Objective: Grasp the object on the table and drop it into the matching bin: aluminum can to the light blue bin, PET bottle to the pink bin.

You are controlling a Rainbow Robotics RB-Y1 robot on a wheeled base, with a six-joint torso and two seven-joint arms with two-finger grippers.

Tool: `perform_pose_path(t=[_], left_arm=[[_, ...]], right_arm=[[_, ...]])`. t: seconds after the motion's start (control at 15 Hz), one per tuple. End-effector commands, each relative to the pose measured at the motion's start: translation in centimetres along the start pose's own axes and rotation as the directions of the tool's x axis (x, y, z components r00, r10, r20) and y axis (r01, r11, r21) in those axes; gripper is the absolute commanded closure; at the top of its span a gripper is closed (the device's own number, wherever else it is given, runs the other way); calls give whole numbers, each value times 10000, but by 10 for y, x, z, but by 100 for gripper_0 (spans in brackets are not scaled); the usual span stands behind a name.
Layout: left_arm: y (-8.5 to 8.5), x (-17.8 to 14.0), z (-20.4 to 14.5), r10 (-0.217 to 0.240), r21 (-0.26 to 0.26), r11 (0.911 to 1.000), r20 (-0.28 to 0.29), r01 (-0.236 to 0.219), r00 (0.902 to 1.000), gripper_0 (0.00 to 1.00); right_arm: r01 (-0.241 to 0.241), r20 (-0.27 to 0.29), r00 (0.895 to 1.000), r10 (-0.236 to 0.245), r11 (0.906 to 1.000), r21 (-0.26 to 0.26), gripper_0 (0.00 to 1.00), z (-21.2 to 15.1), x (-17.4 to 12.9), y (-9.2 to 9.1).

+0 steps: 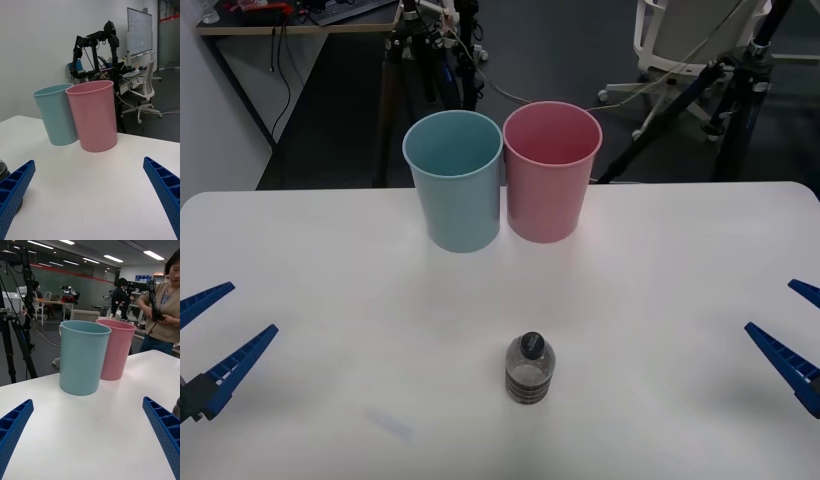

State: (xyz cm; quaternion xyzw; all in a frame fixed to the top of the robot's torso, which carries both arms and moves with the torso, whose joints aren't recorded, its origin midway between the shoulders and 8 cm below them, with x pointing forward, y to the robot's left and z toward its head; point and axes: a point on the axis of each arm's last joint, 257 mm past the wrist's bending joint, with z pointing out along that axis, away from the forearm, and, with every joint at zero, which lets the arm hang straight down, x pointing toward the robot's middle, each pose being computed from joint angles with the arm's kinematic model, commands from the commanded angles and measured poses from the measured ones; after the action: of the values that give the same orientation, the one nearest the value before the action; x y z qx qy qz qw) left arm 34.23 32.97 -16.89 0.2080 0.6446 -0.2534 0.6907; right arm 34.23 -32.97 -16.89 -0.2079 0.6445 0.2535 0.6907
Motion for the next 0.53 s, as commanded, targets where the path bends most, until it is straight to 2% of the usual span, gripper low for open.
perform_pose_path(t=[0.07, 0.27, 0.53], left_arm=[[0, 0, 0, -1, 0, 10000, 1, 1, 10000, 0], [0, 0, 0, -1, 0, 10000, 1, 1, 10000, 0], [0, 0, 0, -1, 0, 10000, 1, 1, 10000, 0]], right_arm=[[-85, 195, 9998, 75, 9985, 538, 0, -2, -1, -17], [8, 330, 9995, -26, 9985, 543, 0, 1, -5, -20], [-64, -74, 10000, 64, 10000, -28, 0, -2, 5, -4]])
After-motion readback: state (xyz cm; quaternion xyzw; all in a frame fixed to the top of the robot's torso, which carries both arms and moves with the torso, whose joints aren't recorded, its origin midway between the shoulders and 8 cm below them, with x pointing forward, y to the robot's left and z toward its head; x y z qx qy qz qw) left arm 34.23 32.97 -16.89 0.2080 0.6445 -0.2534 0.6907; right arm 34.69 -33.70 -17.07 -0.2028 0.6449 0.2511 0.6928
